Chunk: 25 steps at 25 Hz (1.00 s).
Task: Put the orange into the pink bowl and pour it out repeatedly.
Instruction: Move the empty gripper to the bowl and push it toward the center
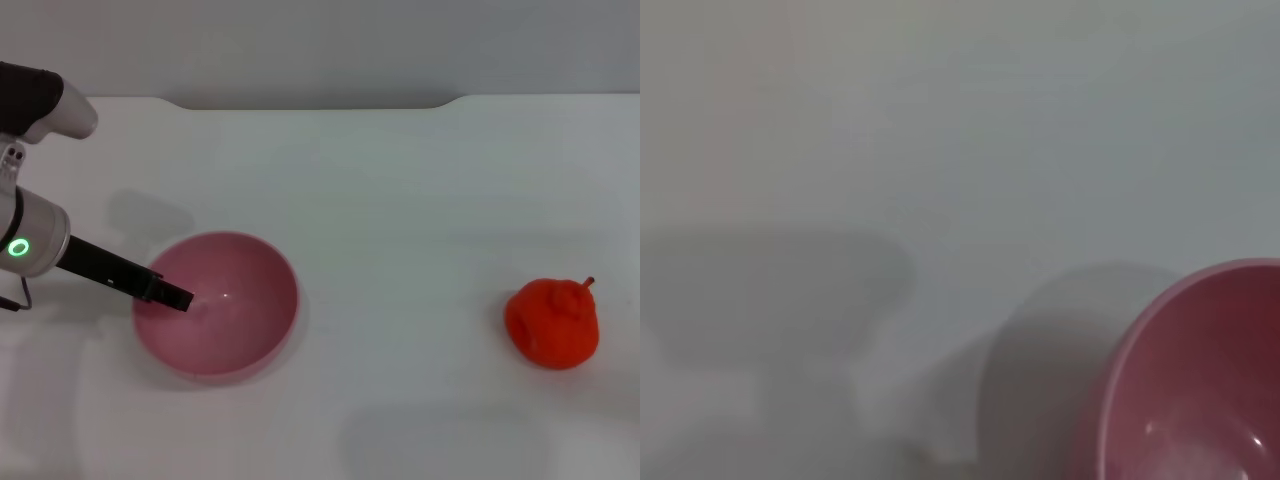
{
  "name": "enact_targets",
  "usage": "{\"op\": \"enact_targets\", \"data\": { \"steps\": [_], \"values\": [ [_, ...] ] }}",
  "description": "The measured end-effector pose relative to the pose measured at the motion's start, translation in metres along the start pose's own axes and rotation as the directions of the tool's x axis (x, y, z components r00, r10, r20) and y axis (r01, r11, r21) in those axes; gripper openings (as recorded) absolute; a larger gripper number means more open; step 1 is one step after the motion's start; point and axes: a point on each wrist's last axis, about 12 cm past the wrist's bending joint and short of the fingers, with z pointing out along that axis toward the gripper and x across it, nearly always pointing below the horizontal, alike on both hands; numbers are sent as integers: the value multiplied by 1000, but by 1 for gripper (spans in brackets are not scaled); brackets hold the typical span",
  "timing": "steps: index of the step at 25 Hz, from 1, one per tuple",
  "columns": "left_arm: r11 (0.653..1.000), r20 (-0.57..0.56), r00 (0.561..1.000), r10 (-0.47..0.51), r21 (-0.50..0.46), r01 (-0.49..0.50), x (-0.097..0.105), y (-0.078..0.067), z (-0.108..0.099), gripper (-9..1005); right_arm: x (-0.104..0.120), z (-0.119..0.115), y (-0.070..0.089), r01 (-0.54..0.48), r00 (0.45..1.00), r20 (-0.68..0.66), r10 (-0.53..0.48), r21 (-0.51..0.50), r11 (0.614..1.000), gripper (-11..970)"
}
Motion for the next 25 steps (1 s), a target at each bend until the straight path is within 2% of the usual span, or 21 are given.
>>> {"op": "enact_targets", "data": {
  "steps": [5, 16, 22, 25],
  "values": [
    [999, 29, 999, -15, -33, 16, -2, 4, -3, 679, 0, -2, -1, 0, 1000, -2, 0, 7, 1000, 686],
    [999, 27, 1000, -12, -35, 13, -2, 4, -2, 245, -2, -7, -4, 0, 1000, 9, -1, 36, 999, 685],
    [999, 23, 1000, -13, -34, 14, -1, 4, -2, 106, -2, -6, -3, -1, 1000, 10, 1, 36, 999, 684],
    [999, 25, 1000, -11, -34, 12, -2, 4, -2, 68, -1, -5, -3, -13, 1000, 10, 12, 36, 999, 684]
  ]
}}
